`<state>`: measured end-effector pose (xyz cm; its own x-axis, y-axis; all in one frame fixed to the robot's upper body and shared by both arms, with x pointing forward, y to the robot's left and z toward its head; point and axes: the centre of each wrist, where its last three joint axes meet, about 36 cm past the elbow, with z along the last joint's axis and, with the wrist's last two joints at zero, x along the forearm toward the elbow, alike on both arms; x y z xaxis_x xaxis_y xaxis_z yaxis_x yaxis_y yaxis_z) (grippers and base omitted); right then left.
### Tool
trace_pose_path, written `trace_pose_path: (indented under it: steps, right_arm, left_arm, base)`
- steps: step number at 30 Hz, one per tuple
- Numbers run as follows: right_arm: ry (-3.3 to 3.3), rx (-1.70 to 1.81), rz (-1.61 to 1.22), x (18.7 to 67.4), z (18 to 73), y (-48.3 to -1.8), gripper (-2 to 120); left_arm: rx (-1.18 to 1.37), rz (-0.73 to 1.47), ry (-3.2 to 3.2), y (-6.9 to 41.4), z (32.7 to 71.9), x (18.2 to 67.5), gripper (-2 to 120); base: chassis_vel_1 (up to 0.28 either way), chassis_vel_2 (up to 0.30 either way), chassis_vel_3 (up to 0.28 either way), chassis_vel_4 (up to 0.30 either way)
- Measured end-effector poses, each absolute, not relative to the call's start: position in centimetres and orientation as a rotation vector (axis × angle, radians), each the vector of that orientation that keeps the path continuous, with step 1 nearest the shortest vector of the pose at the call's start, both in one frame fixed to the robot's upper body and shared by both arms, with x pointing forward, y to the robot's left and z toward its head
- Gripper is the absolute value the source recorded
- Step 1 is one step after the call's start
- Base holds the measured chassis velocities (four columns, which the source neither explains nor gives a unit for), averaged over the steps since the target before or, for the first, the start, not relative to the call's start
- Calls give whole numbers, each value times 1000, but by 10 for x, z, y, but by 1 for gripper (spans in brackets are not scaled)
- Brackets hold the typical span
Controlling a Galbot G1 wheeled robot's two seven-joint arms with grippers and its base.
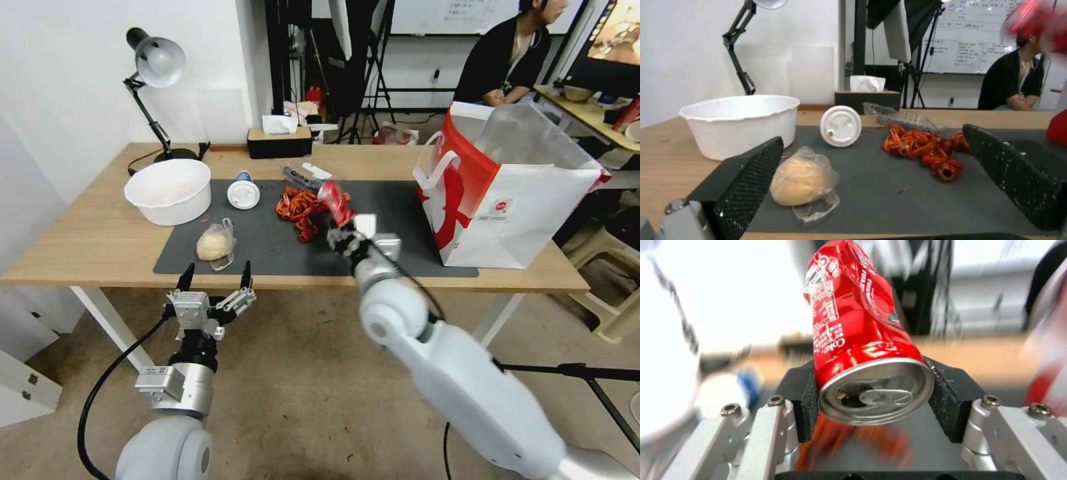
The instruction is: Pick up the trash from the table and place it into the takeout bag.
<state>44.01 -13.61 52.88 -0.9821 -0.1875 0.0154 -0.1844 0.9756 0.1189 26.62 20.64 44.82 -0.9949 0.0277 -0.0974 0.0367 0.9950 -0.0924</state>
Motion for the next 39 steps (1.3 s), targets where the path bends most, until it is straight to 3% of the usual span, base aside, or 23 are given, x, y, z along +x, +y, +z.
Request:
trace_pose_path:
  steps: [8,14,21,34,38,39]
  right_arm:
    - [-3369,-21,36,462,601,-226,50]
    - [-3280,-343,139,476,626,-266,50]
    - [-3164,-487,166,482,630,-283,50]
    - [-3143,-502,131,477,634,-289,97]
    - [-3230,-410,12,471,637,-289,100]
    - [-3367,-187,-190,457,638,-287,100]
  left_arm:
    - [62,-149,3042,204,449,265,100]
    - [68,-151,3037,202,451,264,100]
    - [72,-152,3031,202,453,264,100]
    - [76,-145,3031,203,454,263,100]
    - [76,-144,3032,203,454,263,100]
    - [77,-143,3032,203,454,262,100]
  base:
    - [0,0,0,0]
    - [0,0,0,0]
    - [0,0,0,0]
    - [0,0,0,0]
    - [0,0,0,0]
    - [0,0,0,0]
